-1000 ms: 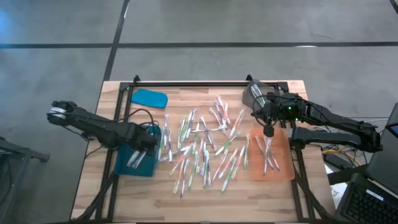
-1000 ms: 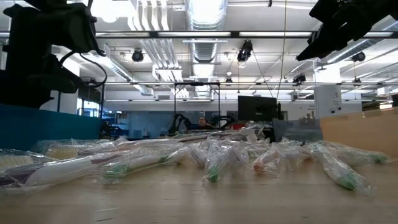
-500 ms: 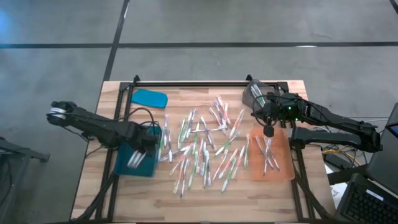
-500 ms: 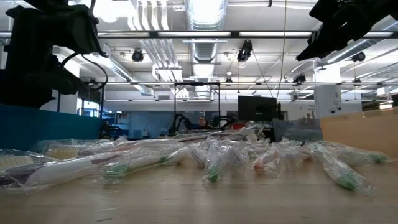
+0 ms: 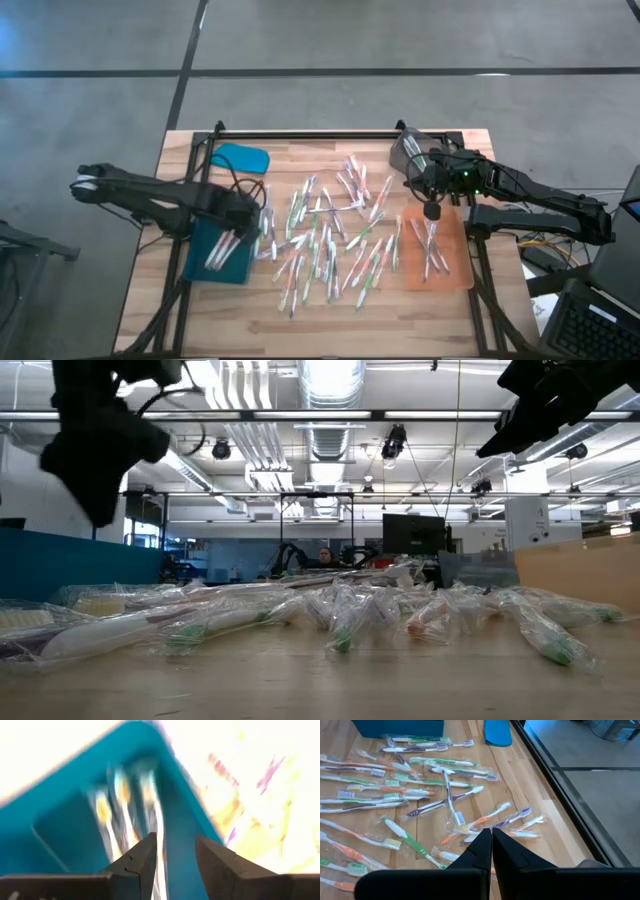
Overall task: Pick & Place Toothbrushes
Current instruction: Put the green toothbrush into the black bin
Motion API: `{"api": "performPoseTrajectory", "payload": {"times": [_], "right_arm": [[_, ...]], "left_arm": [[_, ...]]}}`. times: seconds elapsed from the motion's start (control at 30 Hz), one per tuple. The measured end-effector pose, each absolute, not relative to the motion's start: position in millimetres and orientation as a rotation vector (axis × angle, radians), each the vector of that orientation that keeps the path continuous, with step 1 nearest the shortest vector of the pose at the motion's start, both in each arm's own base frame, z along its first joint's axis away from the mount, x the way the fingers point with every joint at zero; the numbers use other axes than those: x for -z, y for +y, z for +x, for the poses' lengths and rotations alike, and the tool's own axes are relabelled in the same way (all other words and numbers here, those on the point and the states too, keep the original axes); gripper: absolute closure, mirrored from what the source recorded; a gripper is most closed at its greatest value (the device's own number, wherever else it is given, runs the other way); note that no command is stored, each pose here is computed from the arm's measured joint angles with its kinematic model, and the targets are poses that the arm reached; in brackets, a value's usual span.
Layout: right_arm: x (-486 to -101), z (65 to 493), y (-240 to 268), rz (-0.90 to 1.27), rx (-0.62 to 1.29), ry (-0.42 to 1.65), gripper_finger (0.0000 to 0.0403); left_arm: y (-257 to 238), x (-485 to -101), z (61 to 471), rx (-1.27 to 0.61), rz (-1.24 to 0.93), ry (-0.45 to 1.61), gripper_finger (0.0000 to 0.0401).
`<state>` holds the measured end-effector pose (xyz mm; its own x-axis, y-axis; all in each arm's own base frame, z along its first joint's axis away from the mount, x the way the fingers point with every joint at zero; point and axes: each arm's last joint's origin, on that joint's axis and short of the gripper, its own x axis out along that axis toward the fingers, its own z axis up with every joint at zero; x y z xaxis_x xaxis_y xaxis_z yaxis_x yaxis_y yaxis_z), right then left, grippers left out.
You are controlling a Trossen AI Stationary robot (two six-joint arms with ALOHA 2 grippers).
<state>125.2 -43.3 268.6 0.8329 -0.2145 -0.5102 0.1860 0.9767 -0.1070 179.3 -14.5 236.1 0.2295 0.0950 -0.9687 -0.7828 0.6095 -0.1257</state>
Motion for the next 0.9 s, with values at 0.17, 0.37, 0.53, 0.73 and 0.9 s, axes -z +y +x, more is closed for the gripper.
{"api": "performPoseTrajectory", "payload": {"times": [0.17, 0.37, 0.53, 0.73, 0.9], "right_arm": [[-268.6, 125.2, -43.3, -0.054, 0.213, 0.547, 0.0394], [-268.6, 125.2, -43.3, -0.054, 0.212, 0.547, 0.0394], [-268.6, 125.2, -43.3, -0.054, 0.213, 0.547, 0.0394], [-268.7, 125.2, -43.3, -0.156, 0.184, 0.557, 0.0394], [-268.8, 125.3, -43.3, -0.244, 0.158, 0.564, 0.0394]], "left_arm": [[-7.3, -262.7, 195.3, -0.613, -0.552, 1.02, 0.0266], [9.7, -291.3, 214.5, -0.505, -0.418, 0.824, 0.0269], [32.1, -301.2, 222.8, -0.499, -0.345, 0.704, 0.0277], [58.9, -298.5, 222.7, -0.541, -0.326, 0.715, 0.0284], [71.7, -289.6, 230.1, -0.561, -0.288, 0.751, 0.0286]]}}
